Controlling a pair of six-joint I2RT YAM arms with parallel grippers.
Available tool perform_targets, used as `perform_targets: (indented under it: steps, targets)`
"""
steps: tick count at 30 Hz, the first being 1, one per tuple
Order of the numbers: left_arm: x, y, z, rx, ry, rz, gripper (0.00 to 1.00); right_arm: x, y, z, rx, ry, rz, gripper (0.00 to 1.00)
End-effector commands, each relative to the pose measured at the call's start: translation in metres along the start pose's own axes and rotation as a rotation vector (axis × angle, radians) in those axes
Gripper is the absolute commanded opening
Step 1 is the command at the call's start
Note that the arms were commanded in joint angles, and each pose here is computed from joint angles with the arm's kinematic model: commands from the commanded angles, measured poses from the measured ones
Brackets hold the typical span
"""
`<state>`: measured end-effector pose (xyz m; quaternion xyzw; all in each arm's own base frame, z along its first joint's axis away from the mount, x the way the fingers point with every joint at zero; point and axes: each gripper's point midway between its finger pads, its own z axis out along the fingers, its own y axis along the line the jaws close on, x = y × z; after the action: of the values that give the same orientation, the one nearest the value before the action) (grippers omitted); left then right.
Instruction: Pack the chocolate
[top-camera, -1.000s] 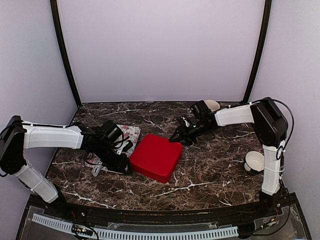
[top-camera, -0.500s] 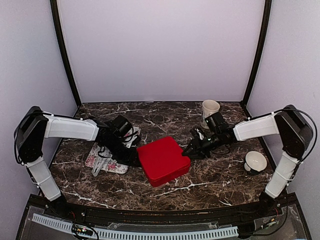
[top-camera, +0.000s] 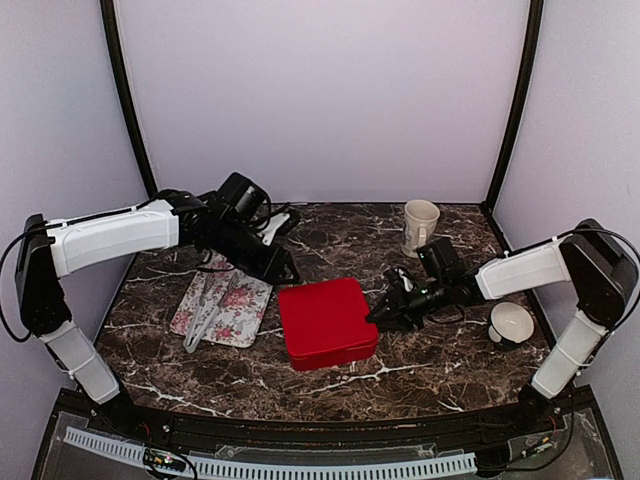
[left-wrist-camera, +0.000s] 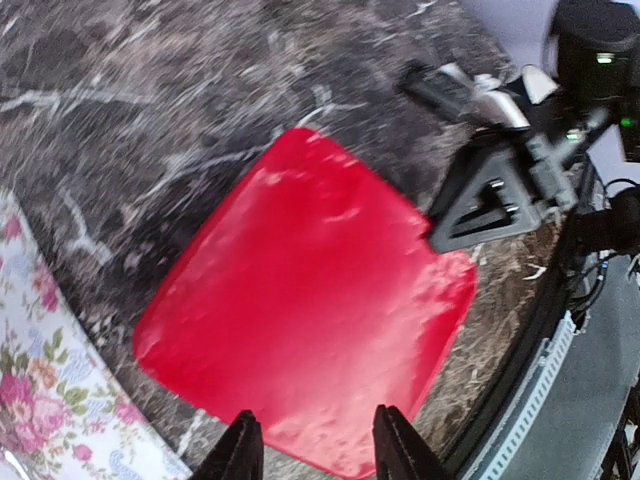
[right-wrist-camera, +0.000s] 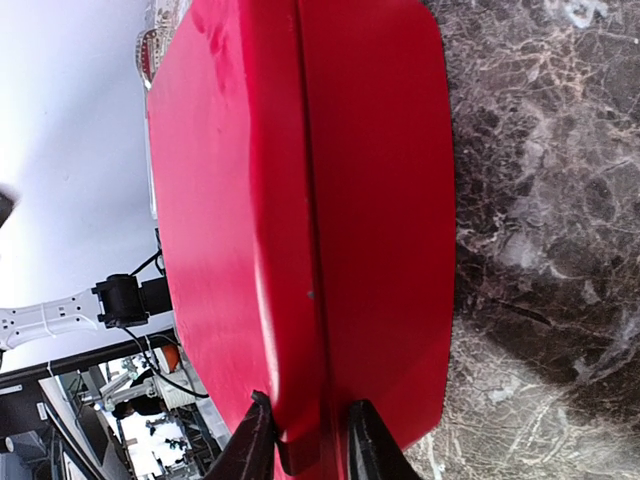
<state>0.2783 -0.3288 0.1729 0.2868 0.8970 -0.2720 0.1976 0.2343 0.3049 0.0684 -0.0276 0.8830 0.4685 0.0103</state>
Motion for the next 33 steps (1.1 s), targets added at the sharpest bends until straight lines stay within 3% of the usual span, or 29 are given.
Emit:
perform_targets:
  steps: [1,6,11,18,24,26,28,33]
  targets:
    - [-0.008,-0.059,-0.005,0.068,-0.001,0.171,0.37,0.024,-0.018,0.007,0.04,0.061,0.077,0.22]
    - [-0.011,-0.104,0.022,0.138,0.012,0.225,0.31,0.028,-0.024,0.007,0.052,0.062,0.09,0.21]
    - [0.012,-0.127,0.066,0.167,0.089,0.275,0.29,0.031,-0.028,0.008,0.06,0.065,0.097,0.21]
    - [0.047,-0.104,0.13,0.107,0.218,0.223,0.26,0.033,-0.03,0.008,0.063,0.072,0.099,0.2]
    - [0.058,-0.098,0.123,0.083,0.273,0.245,0.26,0.032,-0.027,0.007,0.062,0.075,0.093,0.2]
    - [0.049,-0.098,0.109,0.07,0.243,0.245,0.35,0.031,-0.023,0.005,0.061,0.075,0.079,0.25]
    - [0.033,-0.087,0.091,0.048,0.193,0.215,0.5,0.029,-0.018,0.0,0.071,0.069,0.051,0.33]
    - [-0.024,-0.003,0.039,0.011,0.042,-0.013,0.8,0.036,-0.005,-0.028,0.084,0.026,0.03,0.62]
